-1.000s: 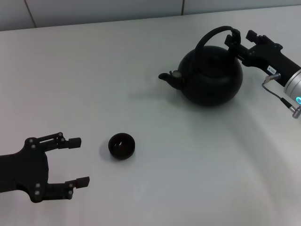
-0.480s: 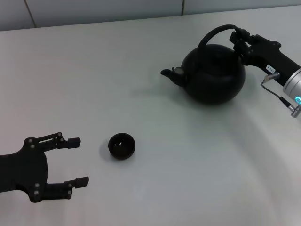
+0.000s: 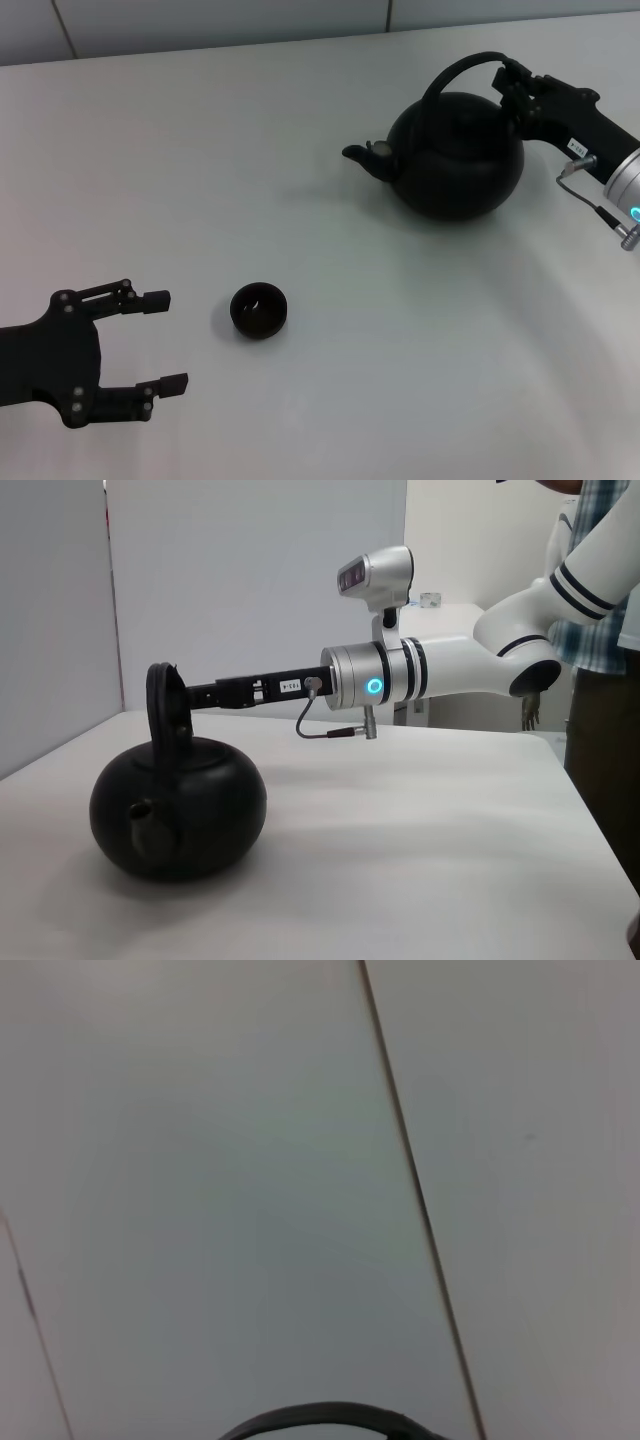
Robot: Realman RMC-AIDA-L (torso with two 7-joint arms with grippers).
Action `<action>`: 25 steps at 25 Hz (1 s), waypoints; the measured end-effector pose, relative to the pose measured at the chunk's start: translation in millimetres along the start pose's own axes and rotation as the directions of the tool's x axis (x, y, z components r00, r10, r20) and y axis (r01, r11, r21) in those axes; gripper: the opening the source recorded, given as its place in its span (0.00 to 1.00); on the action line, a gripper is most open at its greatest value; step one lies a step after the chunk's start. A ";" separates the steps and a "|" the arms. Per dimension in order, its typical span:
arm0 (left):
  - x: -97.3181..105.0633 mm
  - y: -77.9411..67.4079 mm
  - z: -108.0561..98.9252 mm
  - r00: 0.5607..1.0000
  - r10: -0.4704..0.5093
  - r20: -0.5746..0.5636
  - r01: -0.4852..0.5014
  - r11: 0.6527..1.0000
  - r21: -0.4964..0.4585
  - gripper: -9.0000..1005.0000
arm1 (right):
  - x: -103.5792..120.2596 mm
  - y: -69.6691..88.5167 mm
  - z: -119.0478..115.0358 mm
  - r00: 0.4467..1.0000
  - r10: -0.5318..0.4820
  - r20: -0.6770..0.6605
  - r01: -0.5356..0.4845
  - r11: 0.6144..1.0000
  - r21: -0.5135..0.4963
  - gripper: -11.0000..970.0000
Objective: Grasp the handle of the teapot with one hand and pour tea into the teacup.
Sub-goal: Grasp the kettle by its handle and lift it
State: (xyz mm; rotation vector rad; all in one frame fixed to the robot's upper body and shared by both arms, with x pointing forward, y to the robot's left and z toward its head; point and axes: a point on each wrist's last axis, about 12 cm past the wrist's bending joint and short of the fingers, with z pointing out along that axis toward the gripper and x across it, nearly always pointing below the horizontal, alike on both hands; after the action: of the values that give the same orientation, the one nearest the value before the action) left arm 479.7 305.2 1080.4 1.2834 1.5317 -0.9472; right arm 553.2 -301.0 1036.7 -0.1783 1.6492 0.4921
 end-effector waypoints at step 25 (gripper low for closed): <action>0.1 -0.7 3.5 1.000 -0.001 0.006 0.001 1.000 0.000 0.82 | -20.6 15.9 13.4 0.994 -0.100 0.055 0.108 0.978 -0.179 0.17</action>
State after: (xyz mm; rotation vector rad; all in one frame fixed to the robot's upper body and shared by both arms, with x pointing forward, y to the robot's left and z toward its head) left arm 479.6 301.9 1079.2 1.2788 1.5274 -0.9510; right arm 562.1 -284.7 1059.3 -0.3841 1.5411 0.5633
